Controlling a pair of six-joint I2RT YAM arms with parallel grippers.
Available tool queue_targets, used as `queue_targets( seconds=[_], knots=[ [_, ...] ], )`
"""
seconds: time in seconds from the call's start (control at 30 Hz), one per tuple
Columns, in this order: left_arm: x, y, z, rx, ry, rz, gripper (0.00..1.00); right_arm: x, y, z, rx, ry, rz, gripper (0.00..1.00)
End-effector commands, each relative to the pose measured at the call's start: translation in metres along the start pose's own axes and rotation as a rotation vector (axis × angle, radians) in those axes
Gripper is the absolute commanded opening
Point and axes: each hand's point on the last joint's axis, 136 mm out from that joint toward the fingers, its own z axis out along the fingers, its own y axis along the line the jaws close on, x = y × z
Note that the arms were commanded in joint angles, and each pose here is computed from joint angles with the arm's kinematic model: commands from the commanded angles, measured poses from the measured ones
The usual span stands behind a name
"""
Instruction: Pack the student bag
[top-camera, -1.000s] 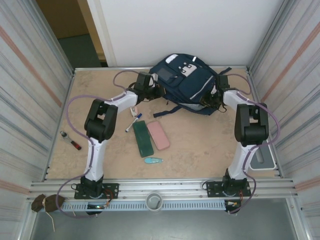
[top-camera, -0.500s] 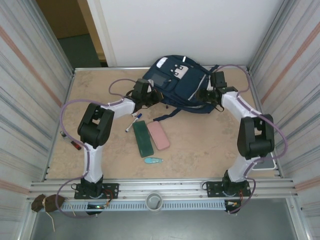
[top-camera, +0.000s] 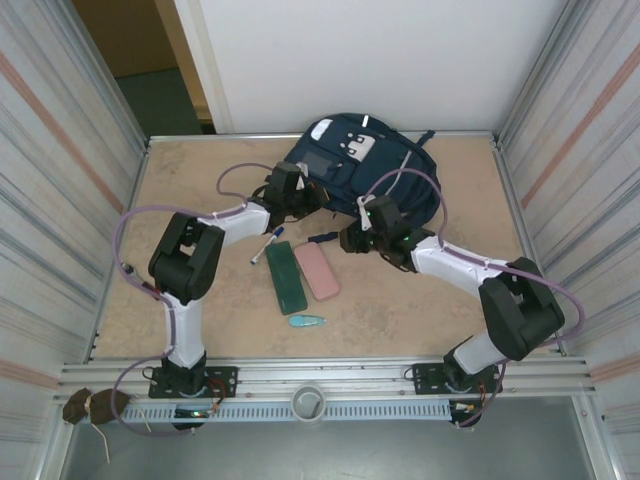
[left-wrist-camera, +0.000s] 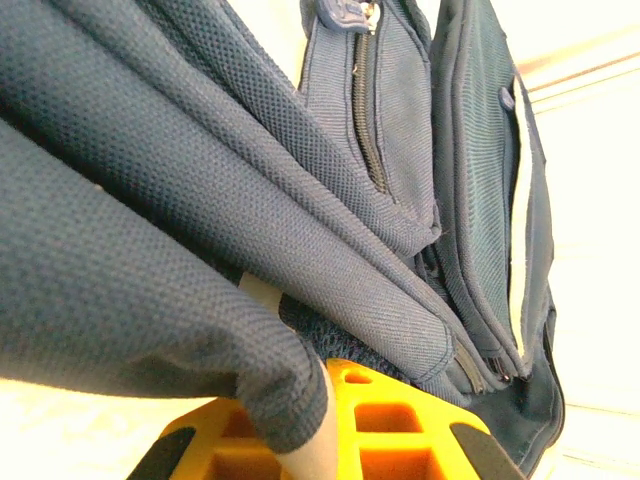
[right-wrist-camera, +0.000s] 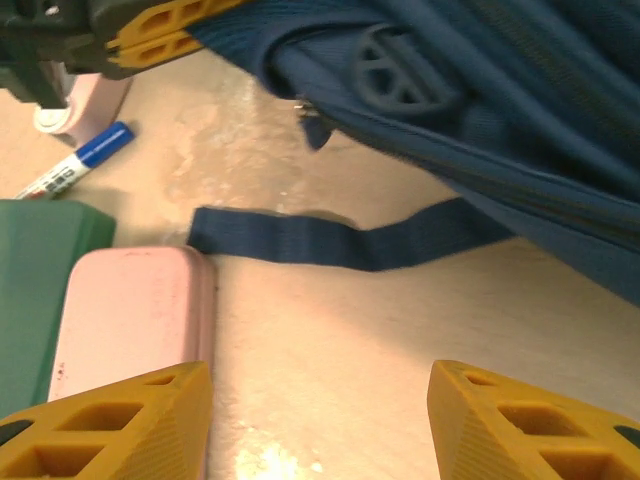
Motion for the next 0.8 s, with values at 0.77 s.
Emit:
queue_targets(
  seconds=[0.77],
  knots=[
    [-0.005,-0.069,-0.032,0.181,-0.006,0.065,0.00,-0.031,-0.005,0.076,0.285,-0.361,-0.117,0.52]
  ],
)
